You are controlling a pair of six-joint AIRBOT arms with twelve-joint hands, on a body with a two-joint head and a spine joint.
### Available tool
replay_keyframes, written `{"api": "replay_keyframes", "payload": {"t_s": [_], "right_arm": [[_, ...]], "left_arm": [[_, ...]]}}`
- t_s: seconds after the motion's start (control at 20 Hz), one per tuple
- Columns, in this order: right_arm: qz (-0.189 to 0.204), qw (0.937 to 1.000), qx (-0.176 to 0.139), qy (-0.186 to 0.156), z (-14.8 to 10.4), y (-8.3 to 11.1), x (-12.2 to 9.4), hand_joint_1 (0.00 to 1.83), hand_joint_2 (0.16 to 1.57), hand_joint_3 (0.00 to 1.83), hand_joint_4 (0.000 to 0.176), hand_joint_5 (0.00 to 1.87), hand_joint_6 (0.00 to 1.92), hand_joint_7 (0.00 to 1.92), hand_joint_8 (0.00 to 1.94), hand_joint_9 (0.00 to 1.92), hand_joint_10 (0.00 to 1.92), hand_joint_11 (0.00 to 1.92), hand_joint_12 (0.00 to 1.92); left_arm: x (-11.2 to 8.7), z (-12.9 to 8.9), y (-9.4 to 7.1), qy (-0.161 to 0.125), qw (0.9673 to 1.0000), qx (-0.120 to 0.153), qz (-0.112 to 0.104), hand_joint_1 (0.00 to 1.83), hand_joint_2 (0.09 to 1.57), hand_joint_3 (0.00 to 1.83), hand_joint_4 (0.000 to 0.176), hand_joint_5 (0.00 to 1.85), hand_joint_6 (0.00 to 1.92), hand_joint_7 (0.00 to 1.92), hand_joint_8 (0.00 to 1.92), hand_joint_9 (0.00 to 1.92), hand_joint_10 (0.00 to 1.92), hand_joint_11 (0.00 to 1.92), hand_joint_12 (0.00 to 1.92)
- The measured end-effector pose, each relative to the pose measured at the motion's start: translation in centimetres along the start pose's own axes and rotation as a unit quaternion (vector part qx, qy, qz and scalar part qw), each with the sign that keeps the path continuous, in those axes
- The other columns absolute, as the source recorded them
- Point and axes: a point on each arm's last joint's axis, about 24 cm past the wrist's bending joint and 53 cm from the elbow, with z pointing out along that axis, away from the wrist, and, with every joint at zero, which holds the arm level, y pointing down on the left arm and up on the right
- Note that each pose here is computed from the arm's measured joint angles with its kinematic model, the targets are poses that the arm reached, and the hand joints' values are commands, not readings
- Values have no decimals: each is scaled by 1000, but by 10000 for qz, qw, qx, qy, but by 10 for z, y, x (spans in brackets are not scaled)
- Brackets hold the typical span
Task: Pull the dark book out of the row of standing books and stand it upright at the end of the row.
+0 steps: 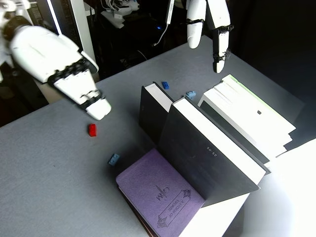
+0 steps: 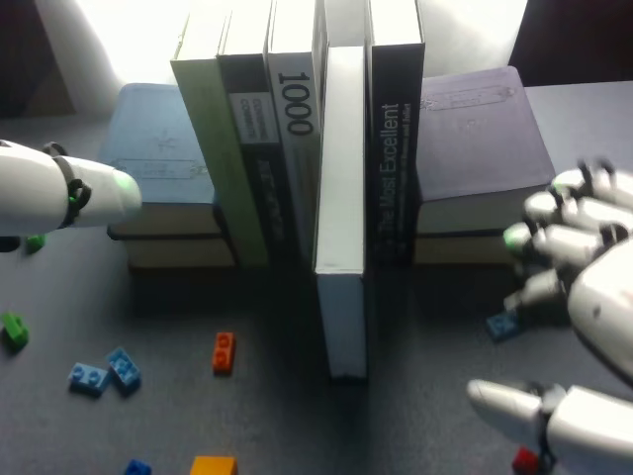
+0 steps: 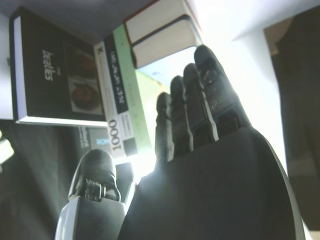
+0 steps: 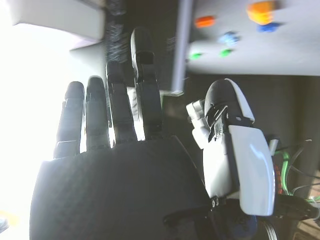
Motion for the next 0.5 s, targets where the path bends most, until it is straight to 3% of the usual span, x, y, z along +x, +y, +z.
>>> {"api": "replay_keyframes", "payload": {"t_s": [0.05, 0.1, 0.15, 0.2, 0.25, 0.35, 0.4, 0.5], "right_arm": [[-40, 10000, 14, -19, -2, -2, -2, 0, 1243, 5, 0, 902, 81, 746, 94, 360, 916, 0, 1605], [43, 9999, 121, 61, -2, -8, 2, 0, 1254, 0, 0, 824, 417, 772, 334, 392, 1120, 0, 1749], [155, 9995, 223, 158, -2, -13, 7, 0, 1267, 2, 0, 733, 778, 724, 730, 414, 1329, 11, 1887], [184, 9993, 256, 181, -2, -15, 8, 13, 1296, 8, 0, 735, 1201, 766, 1274, 540, 1705, 299, 1914], [122, 9996, 214, 128, -2, -13, 5, 2, 1308, 9, 0, 744, 1469, 790, 1536, 594, 1877, 436, 1920], [101, 9998, 157, 82, -2, -10, 3, 0, 1307, 4, 0, 879, 1663, 940, 1683, 792, 1919, 648, 1921], [155, 9997, 158, 99, -2, -10, 4, 0, 1312, 5, 0, 938, 1766, 1008, 1772, 947, 1921, 852, 1921], [193, 9996, 147, 131, -2, -10, 5, 0, 1312, 3, 0, 954, 1795, 1047, 1818, 1053, 1921, 1036, 1921]], "left_arm": [[1, 0, -1, 16, 10000, 11, -12, 186, 1272, 0, 0, 605, 14, 717, 19, 761, 32, 729, 215], [0, 0, 0, 4, 10000, -6, -8, 210, 1274, 0, 0, 706, 12, 824, 15, 869, 25, 796, 253], [-3, 0, 2, -42, 10000, -24, 13, 227, 1277, 0, 0, 802, 11, 912, 11, 945, 20, 839, 287], [-3, 0, 2, -45, 10000, -31, 8, 353, 1266, 5, 0, 969, 12, 1121, 7, 1104, 75, 793, 639], [-2, 0, 2, -25, 10000, -17, -8, 402, 1257, 2, 0, 1059, 7, 1222, 18, 1183, 123, 757, 877], [-1, 0, 0, -6, 10000, 16, -16, 349, 1274, 2, 0, 1168, 9, 1331, 42, 1062, 656, 769, 1177], [-1, -1, 1, -13, 10000, -3, -16, 303, 1294, 0, 0, 1206, 18, 1351, 47, 1037, 772, 776, 1209], [-2, -1, 2, -34, 10000, -16, 1, 342, 1284, 0, 0, 1217, 18, 1354, 48, 998, 843, 753, 1231]]}}
